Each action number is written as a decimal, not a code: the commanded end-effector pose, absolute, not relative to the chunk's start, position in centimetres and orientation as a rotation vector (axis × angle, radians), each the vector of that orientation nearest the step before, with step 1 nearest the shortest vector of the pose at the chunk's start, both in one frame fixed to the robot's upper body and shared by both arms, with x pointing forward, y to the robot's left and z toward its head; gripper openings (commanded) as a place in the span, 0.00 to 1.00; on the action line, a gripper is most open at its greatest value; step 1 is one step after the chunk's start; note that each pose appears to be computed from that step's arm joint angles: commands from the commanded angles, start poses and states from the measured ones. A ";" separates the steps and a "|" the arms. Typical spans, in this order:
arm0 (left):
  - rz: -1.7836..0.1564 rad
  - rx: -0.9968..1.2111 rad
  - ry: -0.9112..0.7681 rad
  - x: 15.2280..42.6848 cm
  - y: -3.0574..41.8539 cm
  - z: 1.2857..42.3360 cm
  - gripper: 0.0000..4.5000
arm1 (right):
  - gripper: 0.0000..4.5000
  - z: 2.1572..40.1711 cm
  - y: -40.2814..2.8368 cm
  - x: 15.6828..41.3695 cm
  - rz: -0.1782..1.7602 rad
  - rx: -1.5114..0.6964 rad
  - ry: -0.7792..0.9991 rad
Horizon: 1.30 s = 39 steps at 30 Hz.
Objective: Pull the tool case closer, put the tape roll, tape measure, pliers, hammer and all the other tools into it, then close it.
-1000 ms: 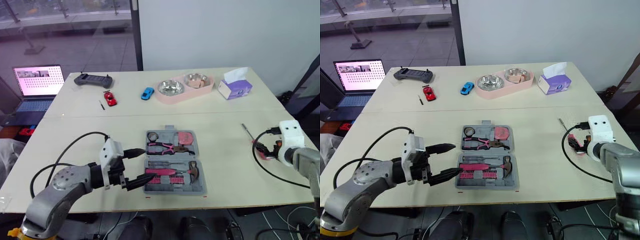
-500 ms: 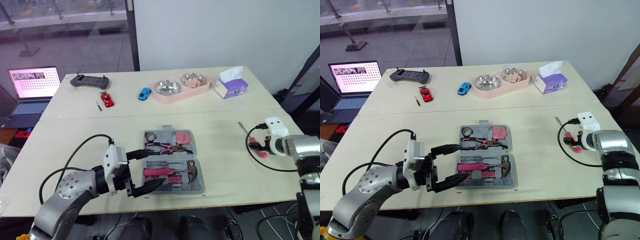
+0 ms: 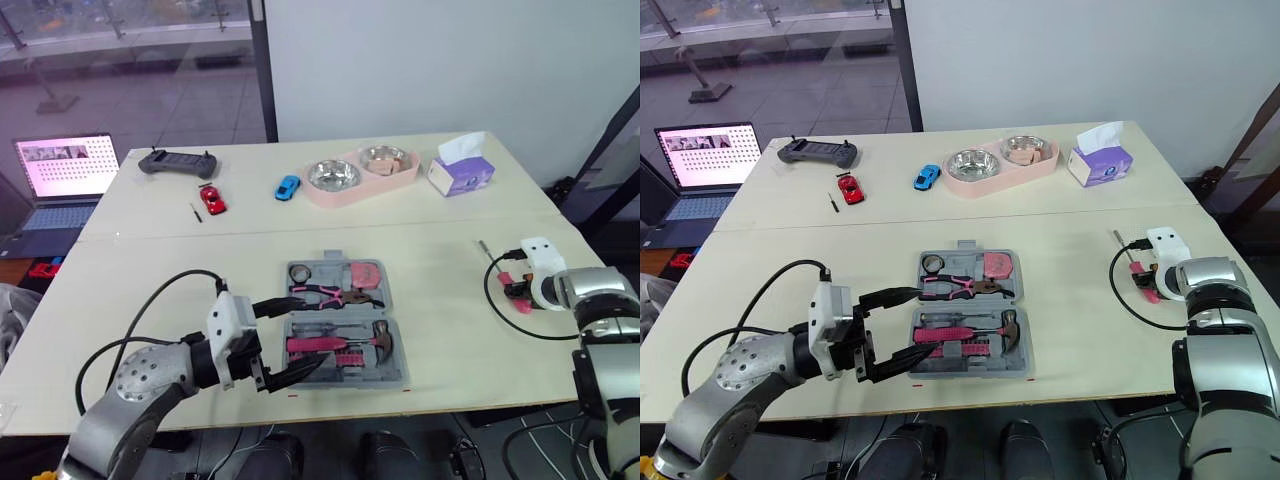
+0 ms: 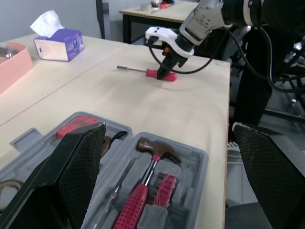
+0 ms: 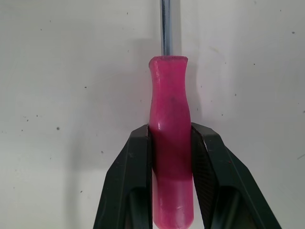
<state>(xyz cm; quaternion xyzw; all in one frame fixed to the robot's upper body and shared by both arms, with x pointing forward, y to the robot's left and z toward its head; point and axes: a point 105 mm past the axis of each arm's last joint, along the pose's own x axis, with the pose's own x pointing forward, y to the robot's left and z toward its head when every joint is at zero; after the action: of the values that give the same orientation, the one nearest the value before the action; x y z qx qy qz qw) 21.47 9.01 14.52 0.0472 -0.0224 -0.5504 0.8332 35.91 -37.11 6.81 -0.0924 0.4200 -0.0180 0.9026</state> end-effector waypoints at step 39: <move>-1.146 0.317 -0.020 23.2 13.9 11.7 1.00 | 0.36 3.0 -20.2 23.0 -0.042 0.085 0.854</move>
<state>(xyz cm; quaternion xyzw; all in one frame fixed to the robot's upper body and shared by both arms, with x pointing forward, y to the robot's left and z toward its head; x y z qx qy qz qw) 23.48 14.21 10.99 0.1413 0.0070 -0.5378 0.8311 23.15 -20.04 3.48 0.0333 0.4099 -0.0094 0.9115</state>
